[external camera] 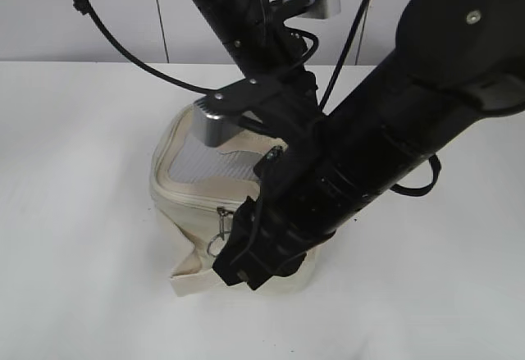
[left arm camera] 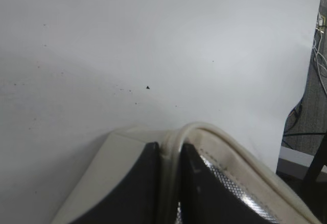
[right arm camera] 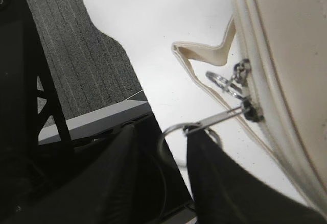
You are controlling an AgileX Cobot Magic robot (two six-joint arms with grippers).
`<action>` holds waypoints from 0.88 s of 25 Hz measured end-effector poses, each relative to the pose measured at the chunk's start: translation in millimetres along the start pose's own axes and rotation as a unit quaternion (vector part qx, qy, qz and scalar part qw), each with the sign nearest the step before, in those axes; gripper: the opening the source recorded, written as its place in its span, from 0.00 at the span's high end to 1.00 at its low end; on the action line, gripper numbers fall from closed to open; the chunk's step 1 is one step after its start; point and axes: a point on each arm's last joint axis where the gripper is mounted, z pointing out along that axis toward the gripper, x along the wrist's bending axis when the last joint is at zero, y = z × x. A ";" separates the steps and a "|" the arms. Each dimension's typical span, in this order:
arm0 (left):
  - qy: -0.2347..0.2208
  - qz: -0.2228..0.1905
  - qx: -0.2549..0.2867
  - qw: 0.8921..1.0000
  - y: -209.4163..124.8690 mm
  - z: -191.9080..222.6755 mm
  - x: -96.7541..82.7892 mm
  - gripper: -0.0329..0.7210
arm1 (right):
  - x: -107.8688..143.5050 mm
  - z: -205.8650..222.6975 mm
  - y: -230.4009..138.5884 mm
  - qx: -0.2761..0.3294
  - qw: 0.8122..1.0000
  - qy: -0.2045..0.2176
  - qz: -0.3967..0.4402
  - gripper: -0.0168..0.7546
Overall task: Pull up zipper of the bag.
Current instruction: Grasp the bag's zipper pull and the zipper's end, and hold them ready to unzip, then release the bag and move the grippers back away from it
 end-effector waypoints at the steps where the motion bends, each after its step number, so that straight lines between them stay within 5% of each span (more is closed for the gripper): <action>1: 0.002 -0.002 0.000 1.000 0.0 -0.2 0.3 0.85 | 2.4 -4.8 0.3 -0.001 1.000 -0.002 0.001 0.64; 7: 0.020 -0.002 -0.008 1.000 2.1 -6.8 -0.7 0.76 | 7.9 -36.8 -4.7 0.018 0.997 -0.066 0.017 0.40; 14: 0.061 0.019 -0.038 0.997 10.2 -35.4 -11.8 0.53 | 5.9 -72.5 -15.1 0.030 0.984 -0.168 0.042 0.38; 22: 0.097 0.036 -0.042 0.994 11.2 -58.5 -20.8 0.51 | 9.9 -92.9 -21.3 0.022 0.977 -0.198 0.081 0.38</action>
